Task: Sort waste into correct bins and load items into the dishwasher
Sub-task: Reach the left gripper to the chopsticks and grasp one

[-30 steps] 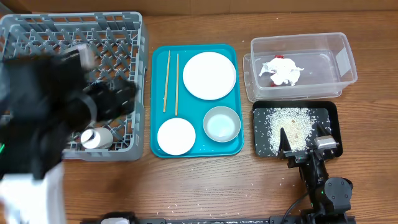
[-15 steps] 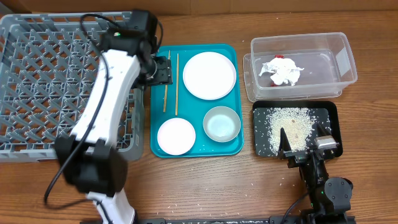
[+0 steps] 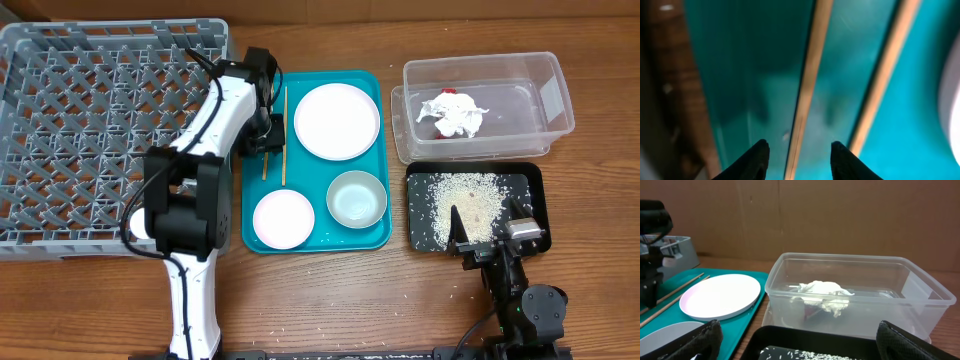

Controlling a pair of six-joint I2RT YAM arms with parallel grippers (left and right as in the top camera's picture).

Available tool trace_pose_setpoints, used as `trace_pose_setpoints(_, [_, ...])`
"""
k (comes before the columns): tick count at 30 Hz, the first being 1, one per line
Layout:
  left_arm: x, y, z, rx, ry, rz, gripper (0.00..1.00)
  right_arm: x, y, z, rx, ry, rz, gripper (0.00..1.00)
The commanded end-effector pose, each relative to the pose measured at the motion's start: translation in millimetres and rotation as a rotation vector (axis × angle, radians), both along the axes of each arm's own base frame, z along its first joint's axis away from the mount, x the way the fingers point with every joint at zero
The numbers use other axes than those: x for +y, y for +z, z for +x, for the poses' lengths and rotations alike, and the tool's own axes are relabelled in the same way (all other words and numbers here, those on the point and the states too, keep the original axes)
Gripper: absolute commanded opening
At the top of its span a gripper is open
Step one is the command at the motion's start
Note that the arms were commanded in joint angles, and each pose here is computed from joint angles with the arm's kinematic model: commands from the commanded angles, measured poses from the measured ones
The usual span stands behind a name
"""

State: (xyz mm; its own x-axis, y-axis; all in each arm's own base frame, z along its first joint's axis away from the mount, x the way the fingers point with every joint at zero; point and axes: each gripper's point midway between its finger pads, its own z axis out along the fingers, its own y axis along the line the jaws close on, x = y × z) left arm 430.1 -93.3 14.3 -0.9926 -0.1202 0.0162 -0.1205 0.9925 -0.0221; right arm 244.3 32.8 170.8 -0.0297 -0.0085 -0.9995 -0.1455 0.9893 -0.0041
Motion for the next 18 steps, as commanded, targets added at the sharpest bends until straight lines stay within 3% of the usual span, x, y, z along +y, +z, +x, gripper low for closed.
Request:
trace_pose_setpoints(1, [-6, -15, -2, 0.026, 0.006, -0.014, 0.35, -2, 0, 0, -0.01, -0.01, 0.0, 1.0])
trace_pose_setpoints(4, [-8, -22, -4, 0.04, 0.0, -0.006, 0.26, -2, 0, 0, -0.01, -0.01, 0.0, 1.0])
trace_pose_setpoints(7, [0, -24, -3, 0.038, -0.017, 0.04, 0.04, -2, 0, 0, -0.01, -0.01, 0.001, 1.0])
trace_pose_setpoints(13, [8, 13, 0, 0.043, 0.002, 0.033, 0.04, -2, 0, 0, -0.01, -0.01, 0.0, 1.0])
trace_pose_setpoints(18, [23, 106, 15, -0.072, 0.036, 0.017, 0.04, -2, 0, 0, -0.01, -0.01, 0.0, 1.0])
